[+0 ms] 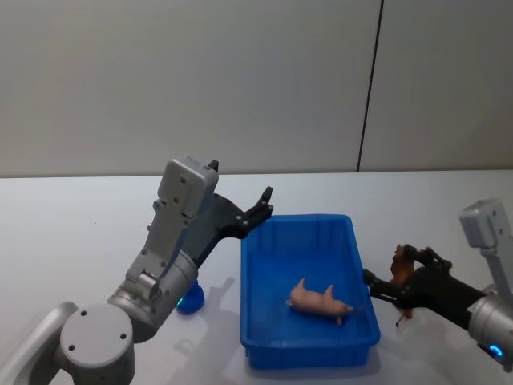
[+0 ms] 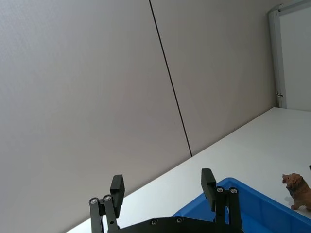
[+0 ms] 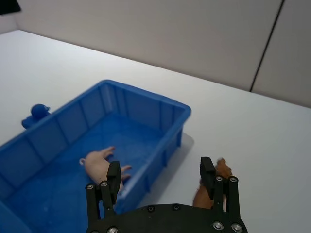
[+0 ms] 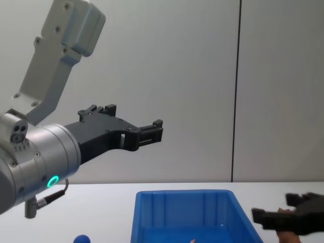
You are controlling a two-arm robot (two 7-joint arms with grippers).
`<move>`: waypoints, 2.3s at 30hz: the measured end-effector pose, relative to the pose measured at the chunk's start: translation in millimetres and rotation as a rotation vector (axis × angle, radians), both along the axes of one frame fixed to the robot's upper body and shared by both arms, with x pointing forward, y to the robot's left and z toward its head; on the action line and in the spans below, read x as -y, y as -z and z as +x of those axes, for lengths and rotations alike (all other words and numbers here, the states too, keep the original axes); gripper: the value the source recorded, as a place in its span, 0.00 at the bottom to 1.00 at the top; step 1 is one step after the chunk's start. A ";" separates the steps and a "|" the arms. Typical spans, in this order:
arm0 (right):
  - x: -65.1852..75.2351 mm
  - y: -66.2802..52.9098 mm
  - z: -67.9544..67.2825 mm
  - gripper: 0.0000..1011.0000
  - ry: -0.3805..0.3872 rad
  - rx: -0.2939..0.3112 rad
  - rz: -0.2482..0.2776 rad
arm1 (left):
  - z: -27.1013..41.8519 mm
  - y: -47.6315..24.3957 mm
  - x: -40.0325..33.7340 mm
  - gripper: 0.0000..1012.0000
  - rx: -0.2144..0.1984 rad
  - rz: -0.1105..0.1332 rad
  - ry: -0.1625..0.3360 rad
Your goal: Pick up the two dolls from the table and place them into the box.
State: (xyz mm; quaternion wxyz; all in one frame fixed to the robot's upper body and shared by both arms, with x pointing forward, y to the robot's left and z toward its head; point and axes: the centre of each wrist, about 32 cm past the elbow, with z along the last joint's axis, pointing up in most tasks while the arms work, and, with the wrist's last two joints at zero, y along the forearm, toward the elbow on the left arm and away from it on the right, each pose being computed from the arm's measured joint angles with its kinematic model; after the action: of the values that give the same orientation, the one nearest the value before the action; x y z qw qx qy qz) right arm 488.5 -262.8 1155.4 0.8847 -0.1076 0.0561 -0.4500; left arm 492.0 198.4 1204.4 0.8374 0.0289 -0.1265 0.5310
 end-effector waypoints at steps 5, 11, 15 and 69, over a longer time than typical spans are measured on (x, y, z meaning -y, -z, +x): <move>8.6 5.2 -6.3 0.99 0.038 -0.025 -0.016 | 0.0 0.0 0.0 0.99 0.000 0.000 0.000; 15.5 10.6 -11.4 0.99 0.071 -0.053 -0.030 | 0.0 0.0 0.0 0.99 0.000 0.000 0.000; 17.8 14.1 -12.7 0.99 0.085 -0.072 -0.034 | 0.0 0.0 0.0 0.99 0.000 0.000 0.000; 2.7 27.7 14.0 0.27 0.163 -0.069 -0.108 | 0.0 0.0 0.0 0.99 0.000 0.000 0.000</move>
State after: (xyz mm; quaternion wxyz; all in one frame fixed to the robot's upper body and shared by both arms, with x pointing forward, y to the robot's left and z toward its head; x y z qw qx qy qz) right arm 502.5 -265.5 1127.7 0.8355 -0.1658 0.0705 -0.5191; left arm 492.0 198.4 1204.4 0.8373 0.0289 -0.1264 0.5311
